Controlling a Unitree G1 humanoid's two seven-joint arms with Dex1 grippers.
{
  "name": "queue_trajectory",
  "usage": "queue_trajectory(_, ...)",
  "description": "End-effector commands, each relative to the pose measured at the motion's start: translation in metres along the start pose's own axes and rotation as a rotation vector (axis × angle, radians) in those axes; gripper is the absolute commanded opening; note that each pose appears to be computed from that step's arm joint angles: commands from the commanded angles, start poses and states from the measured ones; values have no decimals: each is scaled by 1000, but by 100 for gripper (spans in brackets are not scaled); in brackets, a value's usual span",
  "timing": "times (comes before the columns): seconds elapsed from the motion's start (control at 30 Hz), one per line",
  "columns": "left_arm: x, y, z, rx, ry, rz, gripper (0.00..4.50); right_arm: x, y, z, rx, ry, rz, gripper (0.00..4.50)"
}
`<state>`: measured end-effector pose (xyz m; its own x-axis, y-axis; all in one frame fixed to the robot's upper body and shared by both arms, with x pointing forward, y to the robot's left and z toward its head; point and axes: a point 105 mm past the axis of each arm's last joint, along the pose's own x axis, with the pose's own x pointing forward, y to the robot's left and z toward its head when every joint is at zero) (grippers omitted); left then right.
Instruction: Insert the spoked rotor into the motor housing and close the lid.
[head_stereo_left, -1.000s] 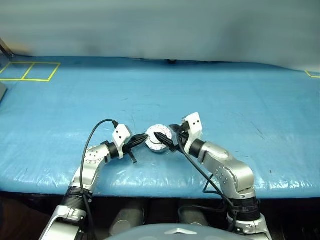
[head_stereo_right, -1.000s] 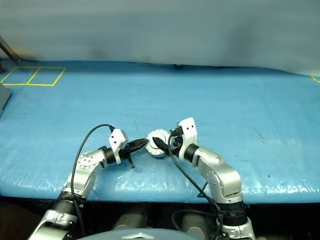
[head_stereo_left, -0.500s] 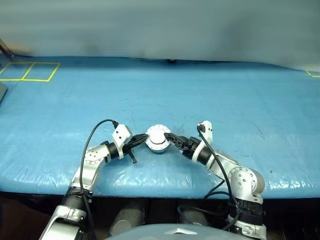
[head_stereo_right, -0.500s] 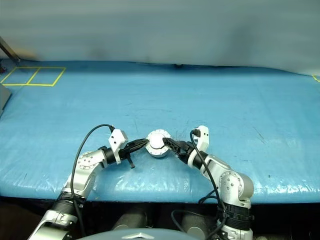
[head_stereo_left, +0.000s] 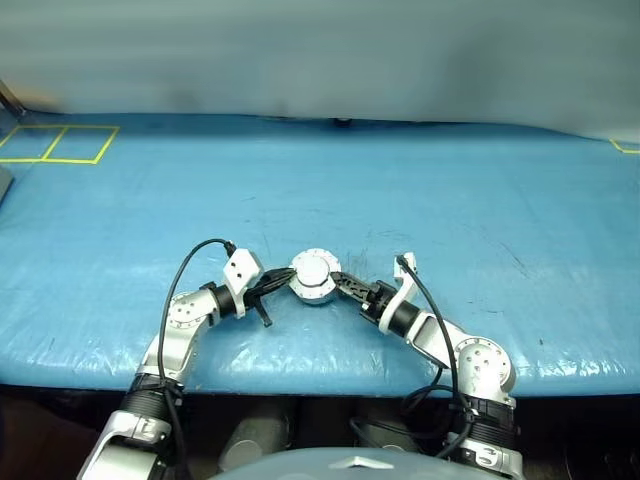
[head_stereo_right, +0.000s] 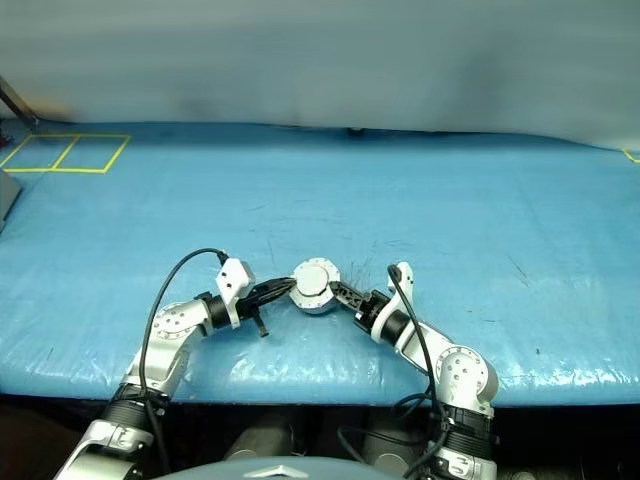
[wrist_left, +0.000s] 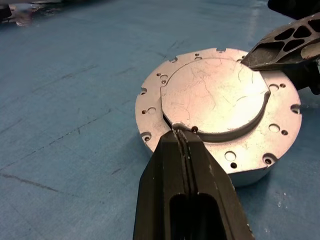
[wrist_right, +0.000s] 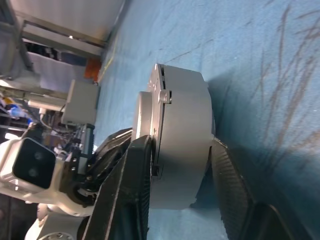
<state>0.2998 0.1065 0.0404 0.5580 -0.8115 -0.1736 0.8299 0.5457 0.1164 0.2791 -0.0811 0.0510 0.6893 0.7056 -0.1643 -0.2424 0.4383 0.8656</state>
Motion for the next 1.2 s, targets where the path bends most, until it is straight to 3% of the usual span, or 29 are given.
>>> queue_trajectory(0.03,3,-6,-4,-17,8,-14,0,2,3,-2,-15,18,0,127)
queue_trajectory(0.27,3,3,7,-89,-74,56,0,2,3,1,-3,-2,-3,127)
queue_trajectory(0.4,0,13,30,-275,-253,126,0,2,13,14,74,-83,65,127)
queue_trajectory(0.63,-6,19,38,-515,-335,153,0,1,35,37,160,-198,182,127)
queue_trajectory(0.73,-7,20,41,-562,-368,161,62,1,40,44,183,-234,210,127)
queue_trajectory(0.87,-8,20,48,-675,-443,148,191,0,52,57,209,-282,264,127)
queue_trajectory(1.1,-5,11,55,-856,-509,50,427,6,79,56,193,-250,347,127)
queue_trajectory(1.2,-4,8,57,-921,-523,17,441,6,84,54,197,-236,366,127)
